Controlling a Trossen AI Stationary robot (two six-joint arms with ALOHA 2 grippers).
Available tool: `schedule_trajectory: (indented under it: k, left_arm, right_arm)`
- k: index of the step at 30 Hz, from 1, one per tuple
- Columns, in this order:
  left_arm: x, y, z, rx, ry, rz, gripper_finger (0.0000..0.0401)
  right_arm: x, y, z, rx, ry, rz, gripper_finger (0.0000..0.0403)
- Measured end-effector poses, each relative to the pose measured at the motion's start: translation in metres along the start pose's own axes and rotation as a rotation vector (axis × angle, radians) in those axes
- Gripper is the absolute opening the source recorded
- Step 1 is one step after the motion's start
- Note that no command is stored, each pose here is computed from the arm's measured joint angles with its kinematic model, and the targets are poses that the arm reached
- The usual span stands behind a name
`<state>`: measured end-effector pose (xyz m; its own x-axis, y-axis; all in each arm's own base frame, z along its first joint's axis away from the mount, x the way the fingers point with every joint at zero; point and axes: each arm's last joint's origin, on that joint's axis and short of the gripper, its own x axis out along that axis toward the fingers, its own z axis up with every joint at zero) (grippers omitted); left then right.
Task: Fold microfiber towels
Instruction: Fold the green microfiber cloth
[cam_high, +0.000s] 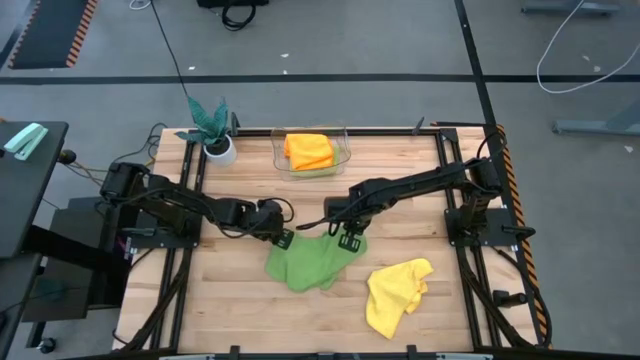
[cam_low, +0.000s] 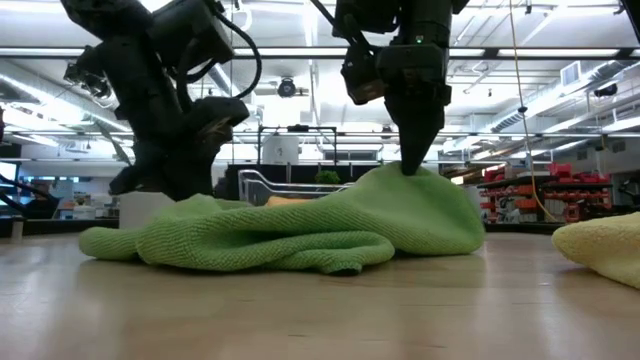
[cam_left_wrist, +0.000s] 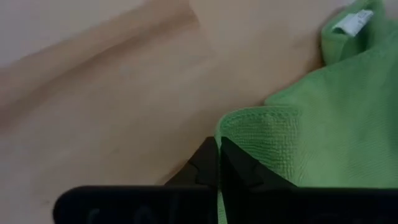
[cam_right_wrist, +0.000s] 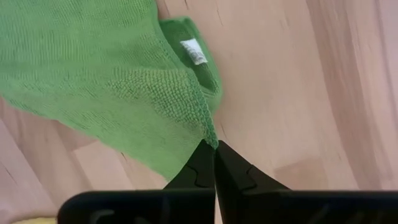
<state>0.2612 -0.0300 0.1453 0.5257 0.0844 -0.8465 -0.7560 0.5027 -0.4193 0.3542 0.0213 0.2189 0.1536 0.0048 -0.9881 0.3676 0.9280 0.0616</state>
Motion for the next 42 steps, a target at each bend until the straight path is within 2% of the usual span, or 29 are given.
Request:
schedule_trajectory:
  k: [6, 9, 22, 27, 32, 36, 39, 42]
  left_arm:
    - [-0.007, -0.002, 0.003, 0.018, -0.036, -0.019, 0.0008]
    - [-0.019, -0.004, 0.008, 0.017, -0.108, -0.046, 0.0007]
    - [-0.096, 0.009, 0.057, -0.036, -0.432, -0.212, 0.0007]
    - [-0.135, -0.002, 0.076, 0.034, -0.508, -0.237, 0.0007]
    - [-0.189, -0.024, 0.102, 0.167, -0.614, -0.171, 0.0007]
    - [-0.228, -0.031, 0.119, 0.211, -0.668, -0.094, 0.0007]
    - [-0.239, -0.033, 0.126, 0.206, -0.659, -0.065, 0.0007]
    - [-0.234, -0.036, 0.129, 0.209, -0.643, -0.049, 0.0007]
  right_arm:
    - [-0.001, -0.011, 0.0, 0.01, 0.034, -0.035, 0.0]
    - [-0.011, -0.018, -0.002, 0.02, 0.019, -0.061, 0.0]
    - [-0.1, -0.066, -0.031, 0.137, -0.183, -0.131, 0.0]
    - [-0.123, -0.081, -0.05, 0.166, -0.207, -0.195, 0.0]
    - [-0.144, -0.095, -0.066, 0.205, -0.253, -0.201, 0.0]
    - [-0.162, -0.106, -0.079, 0.24, -0.311, -0.236, 0.0]
    - [-0.178, -0.111, -0.088, 0.264, -0.376, -0.244, 0.0]
    - [-0.191, -0.115, -0.093, 0.277, -0.419, -0.262, 0.0]
